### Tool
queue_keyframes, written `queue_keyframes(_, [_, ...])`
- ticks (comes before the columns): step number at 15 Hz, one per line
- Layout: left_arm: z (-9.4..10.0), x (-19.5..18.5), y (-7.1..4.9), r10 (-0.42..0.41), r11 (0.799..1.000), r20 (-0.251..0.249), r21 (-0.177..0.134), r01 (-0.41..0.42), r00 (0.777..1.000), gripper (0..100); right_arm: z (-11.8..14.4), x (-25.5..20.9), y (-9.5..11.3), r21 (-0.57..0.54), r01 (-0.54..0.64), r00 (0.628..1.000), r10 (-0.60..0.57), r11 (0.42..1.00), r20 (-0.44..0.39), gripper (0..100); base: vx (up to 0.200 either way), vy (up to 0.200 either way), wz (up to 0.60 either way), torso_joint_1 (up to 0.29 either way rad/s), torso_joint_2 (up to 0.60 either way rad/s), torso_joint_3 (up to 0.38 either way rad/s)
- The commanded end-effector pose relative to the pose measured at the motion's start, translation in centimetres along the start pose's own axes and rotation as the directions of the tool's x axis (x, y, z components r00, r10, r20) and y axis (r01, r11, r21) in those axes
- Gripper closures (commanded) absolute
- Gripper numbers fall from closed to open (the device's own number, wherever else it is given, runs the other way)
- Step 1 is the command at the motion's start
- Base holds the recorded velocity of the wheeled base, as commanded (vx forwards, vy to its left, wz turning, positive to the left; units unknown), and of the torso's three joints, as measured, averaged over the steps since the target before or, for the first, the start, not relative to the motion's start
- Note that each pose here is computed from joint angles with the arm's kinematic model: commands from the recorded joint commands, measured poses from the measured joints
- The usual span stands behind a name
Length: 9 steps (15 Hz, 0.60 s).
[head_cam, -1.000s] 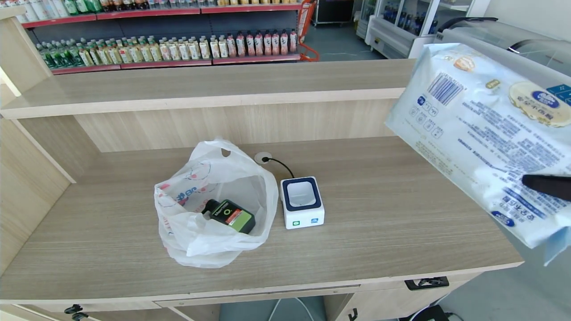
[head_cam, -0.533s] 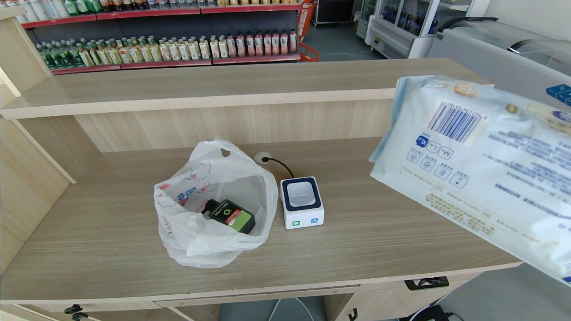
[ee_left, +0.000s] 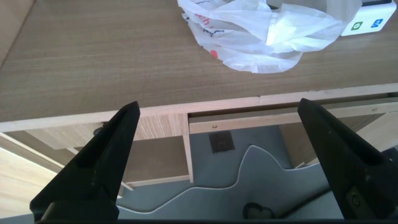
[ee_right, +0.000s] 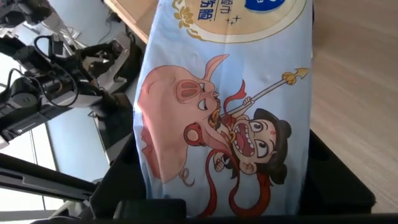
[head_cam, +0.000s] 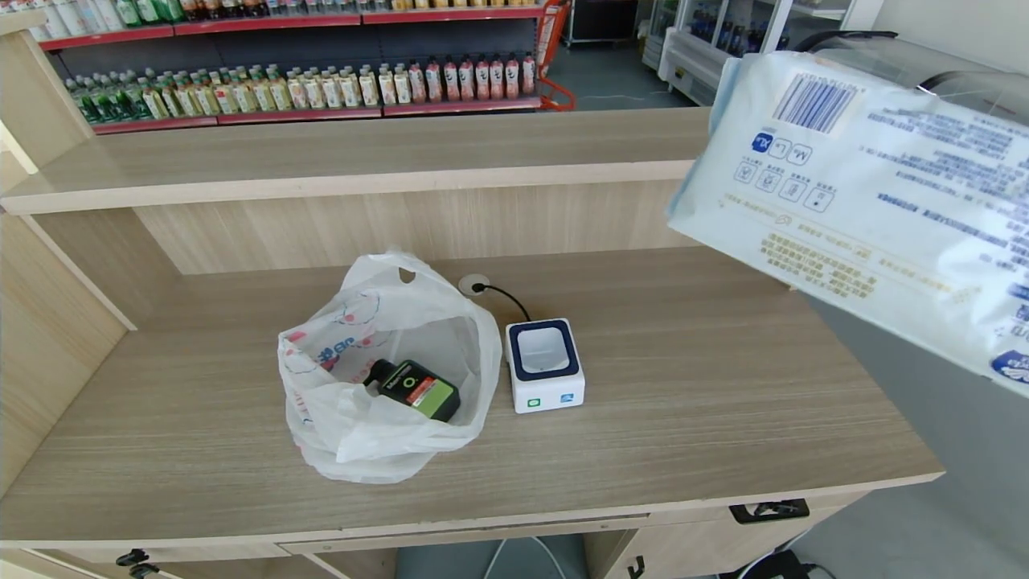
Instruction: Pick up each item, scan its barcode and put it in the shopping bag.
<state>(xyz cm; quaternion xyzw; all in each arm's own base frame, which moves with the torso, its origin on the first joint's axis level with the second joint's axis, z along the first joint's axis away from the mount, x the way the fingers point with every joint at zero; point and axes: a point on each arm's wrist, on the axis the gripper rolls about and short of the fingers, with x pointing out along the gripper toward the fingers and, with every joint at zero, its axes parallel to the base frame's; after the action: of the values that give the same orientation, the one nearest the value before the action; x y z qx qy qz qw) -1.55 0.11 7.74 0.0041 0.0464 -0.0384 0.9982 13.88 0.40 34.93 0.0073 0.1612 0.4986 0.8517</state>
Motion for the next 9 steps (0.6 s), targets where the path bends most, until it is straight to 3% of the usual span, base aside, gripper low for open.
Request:
queue_keyframes(1, [0.0,0.0,0.0,0.000,1.000,-0.001,0.000,0.000,1.000,0,0.2,1.2,-0.1,-0.001,-0.074,0.997,0.074,0.997,-0.020,100,0.000,0.000,0.00,0.000,0.00,0.000])
queue_keyframes(6, [0.0,0.0,0.0,0.000,1.000,-0.001,0.000,0.000,1.000,0,-1.5,1.0,3.6,-0.038,-0.186,0.982,0.184,0.982,-0.044,100,0.000,0.000,0.00,0.000,0.00,0.000])
queue_keyframes(9, [0.0,0.0,0.0,0.000,1.000,-0.001,0.000,0.000,1.000,0,-2.4,0.9,4.1,-0.025,-0.191,0.981,0.189,0.981,-0.052,100,0.000,0.000,0.00,0.000,0.00,0.000])
